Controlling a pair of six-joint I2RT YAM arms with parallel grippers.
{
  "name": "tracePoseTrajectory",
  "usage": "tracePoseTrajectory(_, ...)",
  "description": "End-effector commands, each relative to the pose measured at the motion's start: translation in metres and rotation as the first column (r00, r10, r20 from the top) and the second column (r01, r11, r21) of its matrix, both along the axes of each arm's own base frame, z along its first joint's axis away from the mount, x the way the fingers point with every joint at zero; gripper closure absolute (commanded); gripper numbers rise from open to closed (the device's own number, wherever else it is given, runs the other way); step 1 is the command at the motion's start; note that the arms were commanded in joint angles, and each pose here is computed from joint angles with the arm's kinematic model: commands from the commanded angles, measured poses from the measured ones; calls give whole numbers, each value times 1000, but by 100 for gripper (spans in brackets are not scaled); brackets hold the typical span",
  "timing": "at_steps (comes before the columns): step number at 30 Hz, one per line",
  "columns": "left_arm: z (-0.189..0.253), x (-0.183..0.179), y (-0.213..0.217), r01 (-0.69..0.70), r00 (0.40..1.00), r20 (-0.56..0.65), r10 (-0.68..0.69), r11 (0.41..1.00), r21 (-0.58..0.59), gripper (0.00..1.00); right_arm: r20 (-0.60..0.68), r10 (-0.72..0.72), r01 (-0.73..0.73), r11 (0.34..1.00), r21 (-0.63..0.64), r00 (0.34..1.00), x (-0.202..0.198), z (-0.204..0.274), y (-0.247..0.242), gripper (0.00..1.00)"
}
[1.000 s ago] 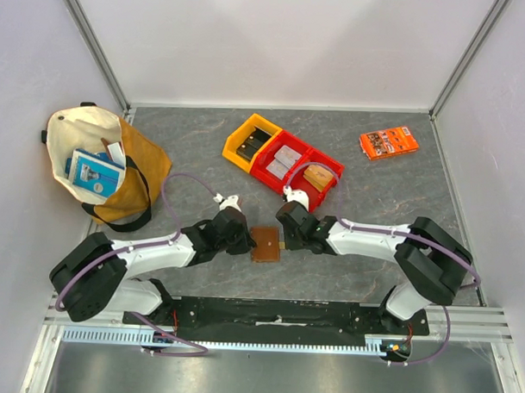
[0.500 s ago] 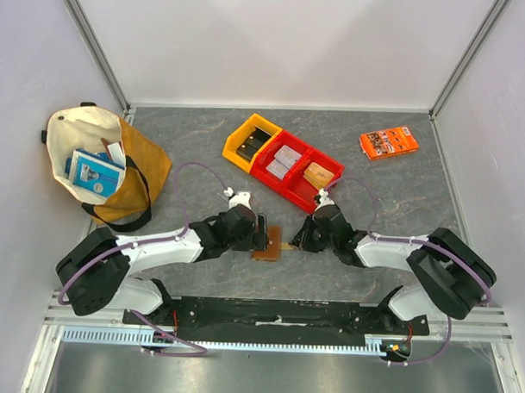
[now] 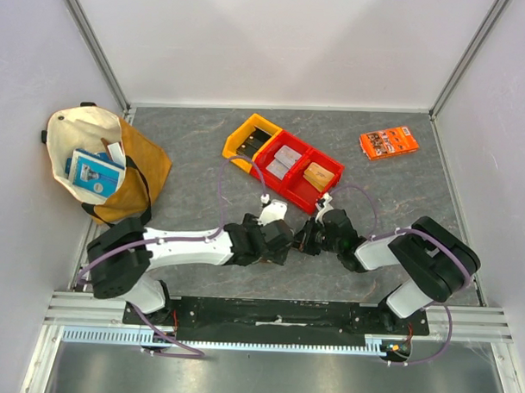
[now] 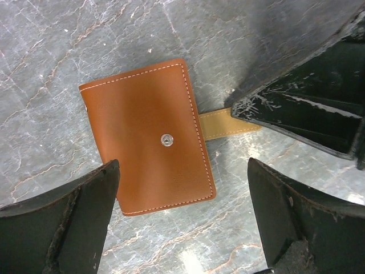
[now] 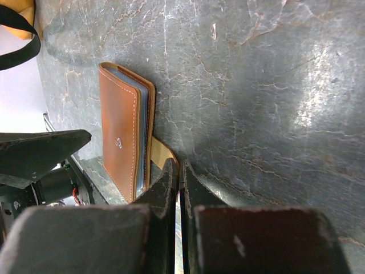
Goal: Take the credit cards out of the card holder
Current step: Open the card holder at the center of the board.
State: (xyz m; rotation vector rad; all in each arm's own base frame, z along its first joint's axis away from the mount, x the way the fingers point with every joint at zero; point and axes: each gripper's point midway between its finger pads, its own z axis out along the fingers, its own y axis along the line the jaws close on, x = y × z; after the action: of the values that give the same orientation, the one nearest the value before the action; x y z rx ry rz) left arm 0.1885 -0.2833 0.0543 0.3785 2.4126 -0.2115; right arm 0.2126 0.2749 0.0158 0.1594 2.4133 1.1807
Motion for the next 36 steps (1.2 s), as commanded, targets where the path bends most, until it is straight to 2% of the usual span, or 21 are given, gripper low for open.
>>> tracePoseTrajectory(1,-2,10,15,-32,998,61,22,984,175,3,6,5,-5,1000,-19,1000,-3,-1,-4,100)
tracePoseTrajectory(13,-8,3,2,4,995,90,-36,943,333,6,9,11,-11,999,-50,1000,-4,-4,-8,100)
tracePoseTrajectory(16,-5,6,10,-33,993,114,-9,932,360,13,8,15,-15,998,-58,1000,-5,-5,-9,100)
tracePoseTrajectory(20,12,11,19,-76,987,161,21,935,347,21,20,23,-21,997,-70,1000,-4,-3,-11,100)
tracePoseTrajectory(26,29,17,30,-117,980,191,56,939,323,25,28,30,-28,996,-89,999,-4,-2,-12,100)
tracePoseTrajectory(31,50,23,37,-149,973,212,96,956,254,27,36,59,-54,991,-126,998,-6,-4,-15,100)
tracePoseTrajectory(36,56,39,57,-208,963,219,158,951,228,34,26,94,-89,984,-151,995,-11,-6,-16,100)
